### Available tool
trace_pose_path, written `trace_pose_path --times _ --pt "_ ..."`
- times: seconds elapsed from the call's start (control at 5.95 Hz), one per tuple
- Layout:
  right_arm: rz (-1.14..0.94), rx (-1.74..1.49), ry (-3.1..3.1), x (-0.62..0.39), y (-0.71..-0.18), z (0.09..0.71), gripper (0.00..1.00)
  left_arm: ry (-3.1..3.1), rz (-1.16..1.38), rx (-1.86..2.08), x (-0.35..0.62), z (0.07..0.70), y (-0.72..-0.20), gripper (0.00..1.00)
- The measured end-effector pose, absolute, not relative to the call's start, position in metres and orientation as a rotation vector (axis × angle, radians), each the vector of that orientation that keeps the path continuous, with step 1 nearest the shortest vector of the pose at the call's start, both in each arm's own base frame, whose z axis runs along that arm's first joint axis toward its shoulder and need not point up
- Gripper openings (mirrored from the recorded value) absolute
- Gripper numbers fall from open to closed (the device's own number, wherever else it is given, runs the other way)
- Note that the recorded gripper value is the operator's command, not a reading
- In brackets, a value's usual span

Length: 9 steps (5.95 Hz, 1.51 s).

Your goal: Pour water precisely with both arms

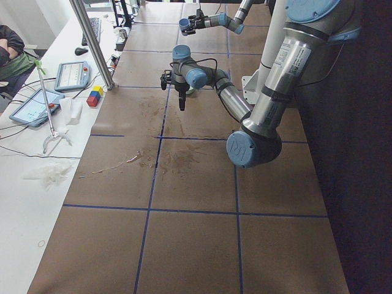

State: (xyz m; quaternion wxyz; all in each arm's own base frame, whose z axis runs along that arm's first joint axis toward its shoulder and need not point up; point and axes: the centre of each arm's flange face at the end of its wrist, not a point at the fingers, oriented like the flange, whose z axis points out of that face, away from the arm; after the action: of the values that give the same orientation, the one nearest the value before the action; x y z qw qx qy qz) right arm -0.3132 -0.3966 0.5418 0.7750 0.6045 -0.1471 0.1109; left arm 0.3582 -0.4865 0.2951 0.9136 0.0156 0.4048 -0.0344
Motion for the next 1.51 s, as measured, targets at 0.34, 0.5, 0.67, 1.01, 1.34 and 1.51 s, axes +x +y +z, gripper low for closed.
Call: trace_pose_path --times 0.34,0.5,0.67,1.01,1.34,1.51 --pt "0.175 1.347 -0.316 -0.354 -0.412 0.488 0.01 0.834 -0.070 0.033 0.358 0.295 -0.486 1.00" --pt "0.140 1.366 -0.326 -0.371 -0.412 0.463 0.00 0.835 -0.070 0.033 0.358 0.294 -0.486 1.00" --pt "0.107 1.383 -0.336 -0.383 -0.408 0.440 0.00 0.835 -0.071 0.034 0.358 0.294 -0.487 1.00" --pt "0.044 1.394 -0.330 -0.414 -0.399 0.375 0.00 0.835 -0.070 0.033 0.358 0.294 -0.486 1.00" --pt "-0.024 1.376 -0.289 -0.466 -0.400 0.289 0.00 0.836 -0.070 0.032 0.358 0.294 -0.486 1.00" --pt "-0.062 1.357 -0.246 -0.487 -0.398 0.262 0.00 0.836 -0.069 0.033 0.358 0.294 -0.486 1.00"
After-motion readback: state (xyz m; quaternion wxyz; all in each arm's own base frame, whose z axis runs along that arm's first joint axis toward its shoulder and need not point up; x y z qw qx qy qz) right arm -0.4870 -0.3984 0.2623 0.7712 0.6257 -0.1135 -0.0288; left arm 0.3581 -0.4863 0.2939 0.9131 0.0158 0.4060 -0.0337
